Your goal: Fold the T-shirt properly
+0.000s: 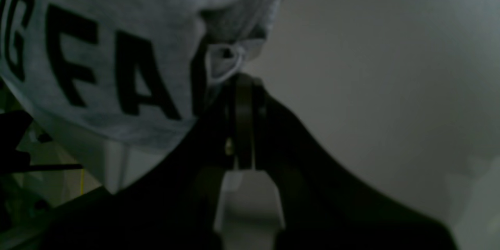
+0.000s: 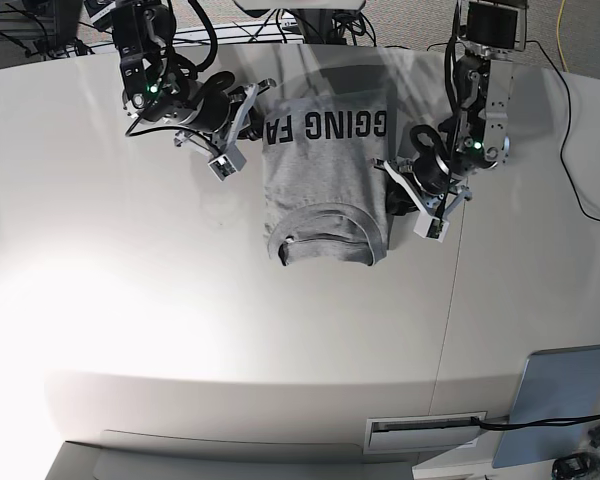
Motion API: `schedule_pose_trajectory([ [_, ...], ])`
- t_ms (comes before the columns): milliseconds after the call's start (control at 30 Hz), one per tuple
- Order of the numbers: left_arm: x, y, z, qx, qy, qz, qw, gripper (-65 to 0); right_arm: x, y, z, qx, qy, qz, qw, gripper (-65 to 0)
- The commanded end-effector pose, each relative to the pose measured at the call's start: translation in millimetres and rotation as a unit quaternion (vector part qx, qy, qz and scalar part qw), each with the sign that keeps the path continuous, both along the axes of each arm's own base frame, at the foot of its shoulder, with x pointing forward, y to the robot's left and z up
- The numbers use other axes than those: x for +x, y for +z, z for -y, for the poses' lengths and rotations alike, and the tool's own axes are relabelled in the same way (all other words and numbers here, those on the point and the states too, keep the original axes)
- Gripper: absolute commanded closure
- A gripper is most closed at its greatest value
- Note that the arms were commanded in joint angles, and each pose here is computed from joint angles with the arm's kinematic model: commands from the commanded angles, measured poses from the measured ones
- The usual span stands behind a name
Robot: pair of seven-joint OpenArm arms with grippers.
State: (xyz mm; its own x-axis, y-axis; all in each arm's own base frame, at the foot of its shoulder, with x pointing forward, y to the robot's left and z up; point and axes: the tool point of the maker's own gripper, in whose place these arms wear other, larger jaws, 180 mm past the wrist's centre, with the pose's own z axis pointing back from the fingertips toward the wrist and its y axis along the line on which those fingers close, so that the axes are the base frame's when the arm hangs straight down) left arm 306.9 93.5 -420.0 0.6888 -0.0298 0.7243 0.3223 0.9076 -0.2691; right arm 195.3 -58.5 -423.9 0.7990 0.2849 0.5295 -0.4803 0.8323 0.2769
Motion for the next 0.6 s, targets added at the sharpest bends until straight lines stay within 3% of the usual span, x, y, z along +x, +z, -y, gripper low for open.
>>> schedule_pose_trajectory([
  [0, 4.6, 8.3, -5.1, 0.007, -0.001, 0.012, 1.000, -9.4, 0.1, -2.9, 15.8, -0.032, -0.010, -0.004, 0.9994, 0.0],
  [133, -2.2, 18.4, -8.3, 0.019, -0.008, 0.021, 1.000, -9.4, 12.7, 19.3, 43.9, -0.044, -0.052, 0.031, 0.9972, 0.0],
  [300, -25.5, 34.6, -8.5, 0.027, -0.007, 0.035, 0.999, -9.4, 11.6, 59.0, 92.1, -0.081, -0.110, 0.079, 0.9874, 0.0],
  [567, -95.7, 47.2, -17.5, 0.035, -0.001, 0.016, 0.999, -9.4, -44.6, 80.0, 170.0, -0.174, -0.188, 0.052, 0.9652, 0.0],
])
